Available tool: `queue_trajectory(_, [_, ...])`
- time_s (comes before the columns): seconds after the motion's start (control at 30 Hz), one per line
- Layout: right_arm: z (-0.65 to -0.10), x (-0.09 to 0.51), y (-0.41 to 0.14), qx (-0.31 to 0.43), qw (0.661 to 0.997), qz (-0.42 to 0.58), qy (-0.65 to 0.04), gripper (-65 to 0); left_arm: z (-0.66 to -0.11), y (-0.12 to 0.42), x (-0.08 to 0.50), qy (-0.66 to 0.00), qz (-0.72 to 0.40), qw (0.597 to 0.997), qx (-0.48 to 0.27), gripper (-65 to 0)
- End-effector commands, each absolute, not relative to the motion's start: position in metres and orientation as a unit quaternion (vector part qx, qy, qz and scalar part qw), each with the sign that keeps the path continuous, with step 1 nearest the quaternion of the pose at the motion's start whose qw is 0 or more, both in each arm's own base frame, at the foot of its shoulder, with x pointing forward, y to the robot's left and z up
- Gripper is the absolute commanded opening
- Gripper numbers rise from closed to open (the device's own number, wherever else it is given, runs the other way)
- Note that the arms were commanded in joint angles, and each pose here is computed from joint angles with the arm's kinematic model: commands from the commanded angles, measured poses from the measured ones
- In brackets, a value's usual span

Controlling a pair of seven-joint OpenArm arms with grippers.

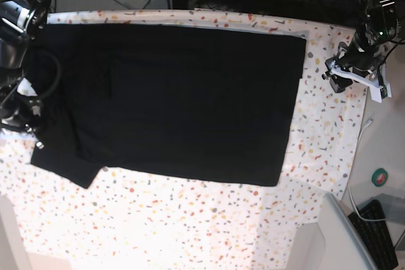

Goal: Layout the t-shirt on the table in an organized manner, then fold the t-shirt properly
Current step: 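Grasp the shirt's side edges with both grippers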

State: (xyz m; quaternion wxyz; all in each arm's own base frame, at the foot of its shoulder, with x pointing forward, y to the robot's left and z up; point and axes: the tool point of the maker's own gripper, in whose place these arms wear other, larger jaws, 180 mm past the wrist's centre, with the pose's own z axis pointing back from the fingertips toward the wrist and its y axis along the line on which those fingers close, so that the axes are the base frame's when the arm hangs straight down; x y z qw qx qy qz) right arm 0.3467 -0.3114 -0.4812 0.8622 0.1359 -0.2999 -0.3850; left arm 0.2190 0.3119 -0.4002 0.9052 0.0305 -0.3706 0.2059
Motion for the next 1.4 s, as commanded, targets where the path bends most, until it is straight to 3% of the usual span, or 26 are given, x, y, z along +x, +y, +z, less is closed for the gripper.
queue_trajectory(0.0, [-0.462, 0.363, -0.324, 0.136, 0.853, -0.382, -0.330, -60.5, -0.390, 0.316, 0.226, -0.389, 0.200, 0.899, 0.033, -29.3])
queue_trajectory(0.07, [-0.462, 0.363, -0.324, 0.136, 0.852, -0.382, -0.330, -65.0, -0.390, 0.316, 0.226, -0.389, 0.200, 0.899, 0.033, -29.3])
queue_trajectory(0.6, [-0.425, 0.379, -0.325, 0.142, 0.854, -0.350, -0.358, -65.0, -0.389, 0.315, 0.233, -0.392, 0.198, 0.898, 0.032, -29.3])
queue_trajectory(0.8, [-0.405, 0.385, -0.307, 0.158, 0.856, -0.326, -0.369, -65.0, -0.391, 0.306, 0.303, -0.405, 0.139, 0.901, 0.073, -29.3])
queue_trajectory(1.07, [-0.393, 0.387, -0.291, 0.163, 0.854, -0.309, -0.385, -65.0, -0.426, 0.279, 0.380, -0.336, 0.136, 0.931, 0.039, -29.3])
queue_trajectory(1.37, [-0.392, 0.385, -0.296, 0.159, 0.853, -0.310, -0.388, -65.0, -0.461, 0.238, 0.388, -0.284, 0.144, 0.948, 0.000, -29.3])
